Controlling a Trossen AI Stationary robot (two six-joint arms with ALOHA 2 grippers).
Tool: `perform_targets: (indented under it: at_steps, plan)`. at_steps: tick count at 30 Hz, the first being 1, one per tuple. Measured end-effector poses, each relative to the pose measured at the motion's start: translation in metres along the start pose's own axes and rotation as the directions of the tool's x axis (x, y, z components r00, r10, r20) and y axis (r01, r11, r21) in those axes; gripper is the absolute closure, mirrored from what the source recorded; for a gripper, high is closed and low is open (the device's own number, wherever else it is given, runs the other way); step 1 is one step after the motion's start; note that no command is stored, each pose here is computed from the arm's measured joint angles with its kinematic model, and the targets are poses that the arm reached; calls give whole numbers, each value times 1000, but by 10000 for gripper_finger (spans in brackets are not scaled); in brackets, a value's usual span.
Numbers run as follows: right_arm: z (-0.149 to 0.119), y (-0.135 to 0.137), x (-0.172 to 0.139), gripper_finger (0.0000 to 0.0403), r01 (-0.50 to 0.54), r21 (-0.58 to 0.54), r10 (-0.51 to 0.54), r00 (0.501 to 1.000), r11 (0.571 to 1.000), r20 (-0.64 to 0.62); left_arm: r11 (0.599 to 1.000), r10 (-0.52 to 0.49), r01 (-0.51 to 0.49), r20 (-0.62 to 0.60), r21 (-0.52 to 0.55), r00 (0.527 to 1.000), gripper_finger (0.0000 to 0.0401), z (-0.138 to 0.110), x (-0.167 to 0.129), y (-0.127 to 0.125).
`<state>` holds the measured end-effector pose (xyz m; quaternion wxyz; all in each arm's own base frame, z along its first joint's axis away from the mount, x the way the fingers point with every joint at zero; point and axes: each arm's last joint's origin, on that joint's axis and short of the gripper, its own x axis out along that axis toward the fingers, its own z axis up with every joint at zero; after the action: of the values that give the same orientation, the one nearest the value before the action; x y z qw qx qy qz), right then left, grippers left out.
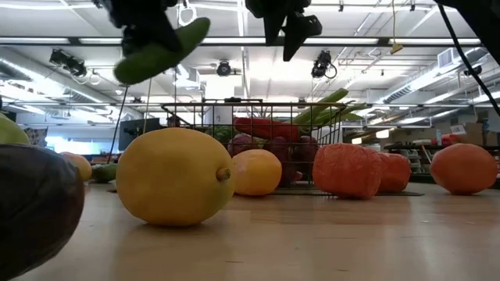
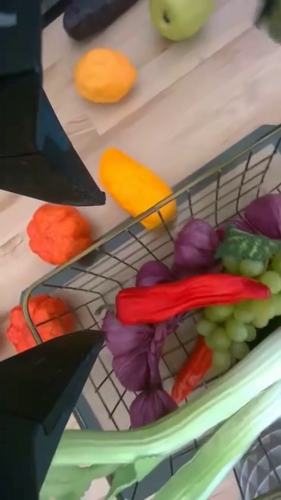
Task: Build produce basket
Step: Put the bottom cucumber into the wire basket
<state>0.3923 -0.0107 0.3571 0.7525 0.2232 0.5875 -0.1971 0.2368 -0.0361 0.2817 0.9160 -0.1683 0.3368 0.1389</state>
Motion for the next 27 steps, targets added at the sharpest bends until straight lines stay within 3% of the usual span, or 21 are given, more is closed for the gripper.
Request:
perform_targets:
  at_steps: [4, 9, 14, 18, 21, 27]
  plan:
    - [0, -2, -3, 127, -1, 35, 0, 1000, 999, 7, 997, 67, -68, 55, 18, 996, 248, 22, 0, 21]
    - [1, -4, -3, 127, 2, 67, -3, 1000, 998, 11, 982, 162, -154, 70, -112, 984, 248, 37, 3, 53]
    - [1, -4, -3, 127, 14, 110, -16, 1000, 994, 20, 943, 77, -44, 86, -330, 993, 248, 49, 6, 75]
    - [1, -5, -3, 127, 21, 127, -24, 999, 992, 25, 914, -5, 52, 119, -402, 993, 241, 57, 10, 81]
    - [1, -5, -3, 127, 21, 134, -24, 999, 991, 25, 888, -10, 62, 115, -456, 993, 235, 59, 15, 83]
    - [1, -5, -3, 127, 21, 134, -24, 999, 991, 25, 797, 19, 32, 78, -604, 997, 210, 55, 22, 84]
